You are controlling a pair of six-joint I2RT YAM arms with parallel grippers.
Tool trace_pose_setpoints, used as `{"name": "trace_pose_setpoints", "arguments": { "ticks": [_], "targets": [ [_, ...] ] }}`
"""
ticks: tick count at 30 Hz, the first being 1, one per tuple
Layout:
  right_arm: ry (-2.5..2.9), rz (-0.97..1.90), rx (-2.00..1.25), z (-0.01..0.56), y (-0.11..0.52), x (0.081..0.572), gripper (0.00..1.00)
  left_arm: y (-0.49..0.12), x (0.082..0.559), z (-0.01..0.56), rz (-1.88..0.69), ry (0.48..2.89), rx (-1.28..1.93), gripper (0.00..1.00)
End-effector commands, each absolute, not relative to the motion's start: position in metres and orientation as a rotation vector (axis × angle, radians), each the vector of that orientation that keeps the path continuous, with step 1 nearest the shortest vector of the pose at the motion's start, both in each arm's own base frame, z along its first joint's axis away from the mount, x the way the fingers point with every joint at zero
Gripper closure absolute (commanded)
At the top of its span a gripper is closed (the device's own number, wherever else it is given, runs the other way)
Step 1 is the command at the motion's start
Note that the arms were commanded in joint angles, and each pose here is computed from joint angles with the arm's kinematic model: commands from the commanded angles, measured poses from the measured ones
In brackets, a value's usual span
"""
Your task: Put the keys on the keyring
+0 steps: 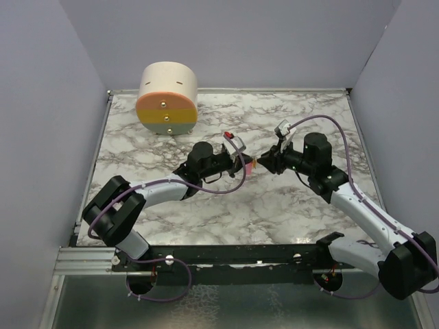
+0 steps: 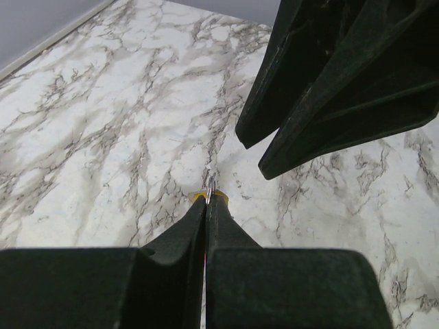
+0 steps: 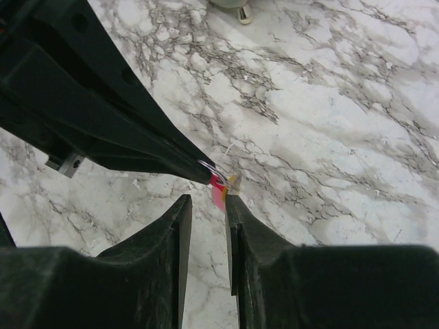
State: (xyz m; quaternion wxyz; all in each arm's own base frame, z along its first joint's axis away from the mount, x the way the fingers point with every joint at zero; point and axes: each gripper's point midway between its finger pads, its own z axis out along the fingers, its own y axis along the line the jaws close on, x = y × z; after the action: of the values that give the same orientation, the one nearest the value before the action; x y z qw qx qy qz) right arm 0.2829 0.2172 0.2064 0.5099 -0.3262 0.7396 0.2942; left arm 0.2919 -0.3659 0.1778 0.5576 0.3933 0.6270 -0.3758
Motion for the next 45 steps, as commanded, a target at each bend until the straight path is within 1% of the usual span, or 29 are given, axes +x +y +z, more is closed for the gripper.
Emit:
{"name": "trace_pose_setpoints", "arguments": {
  "ticks": [1,15,45],
  "targets": [
    [1.741,0.638,-0.693,0.215,0.207,0.291,0.72,-0.358,0.289,0.208,-0.920,1.423,0.881,1.00],
    [1.684,0.733,-0.717,0.213,0.218,0.280,0.69,-0.360,0.273,0.230,-1.031,1.376,0.903,1.00],
    [1.697,0.795,-0.746,0.205,0.232,0.283,0.68,-0.365,0.272,0.248,-1.067,1.342,0.900,1.00]
  ]
}}
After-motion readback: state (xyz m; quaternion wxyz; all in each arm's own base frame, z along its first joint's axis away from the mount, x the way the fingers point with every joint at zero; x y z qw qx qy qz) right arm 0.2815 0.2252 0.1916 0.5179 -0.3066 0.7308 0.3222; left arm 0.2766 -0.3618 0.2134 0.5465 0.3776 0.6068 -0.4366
